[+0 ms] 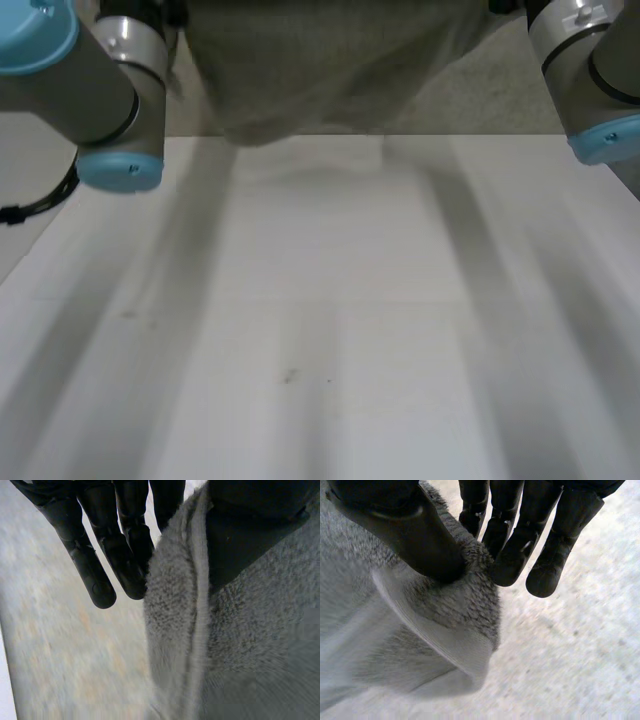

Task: Fold the towel.

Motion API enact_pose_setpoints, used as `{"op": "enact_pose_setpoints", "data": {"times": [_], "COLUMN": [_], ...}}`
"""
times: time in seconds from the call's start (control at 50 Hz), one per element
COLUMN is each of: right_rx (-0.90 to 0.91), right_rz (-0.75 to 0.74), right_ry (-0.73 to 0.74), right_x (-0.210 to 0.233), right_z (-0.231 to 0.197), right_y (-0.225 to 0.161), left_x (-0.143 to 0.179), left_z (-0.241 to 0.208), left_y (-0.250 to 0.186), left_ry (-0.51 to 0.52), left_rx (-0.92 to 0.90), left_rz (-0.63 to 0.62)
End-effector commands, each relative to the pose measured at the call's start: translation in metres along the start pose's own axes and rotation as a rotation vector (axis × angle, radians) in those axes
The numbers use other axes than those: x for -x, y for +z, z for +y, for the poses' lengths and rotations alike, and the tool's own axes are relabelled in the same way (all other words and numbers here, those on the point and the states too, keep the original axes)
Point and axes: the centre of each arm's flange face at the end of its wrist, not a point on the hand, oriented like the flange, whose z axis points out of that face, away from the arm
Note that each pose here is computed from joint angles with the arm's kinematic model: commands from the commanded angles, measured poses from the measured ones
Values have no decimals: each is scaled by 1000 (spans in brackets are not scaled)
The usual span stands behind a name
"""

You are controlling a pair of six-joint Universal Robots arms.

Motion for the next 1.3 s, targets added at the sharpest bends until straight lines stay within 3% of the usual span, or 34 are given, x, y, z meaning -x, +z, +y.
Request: {"op": "enact_pose_setpoints", "data": {"times": [0.02,0.14,0.26,0.52,0.86,0.96,1.12,1.3], "right_rx": [268,406,666,865,846,763,661,717], "right_rz": [-185,-244,-322,-337,-287,-346,-398,-380], "right_ry": [61,97,154,184,211,242,408,488], "right_x": [30,43,68,64,53,84,142,181], "right_z": [47,77,129,153,131,104,60,70], "right_y": [-42,-69,-126,-180,-202,-208,-210,-218], "left_x": [-4,-4,-11,-27,-30,-34,-45,-51], "left_z": [68,105,156,140,101,74,47,44], "left_y": [-66,-102,-160,-194,-188,-181,-185,-193], "left_ry": [46,64,70,51,33,27,24,26], "left_rx": [305,456,672,718,636,595,638,662], "left_rz": [79,103,205,309,316,330,377,401]}}
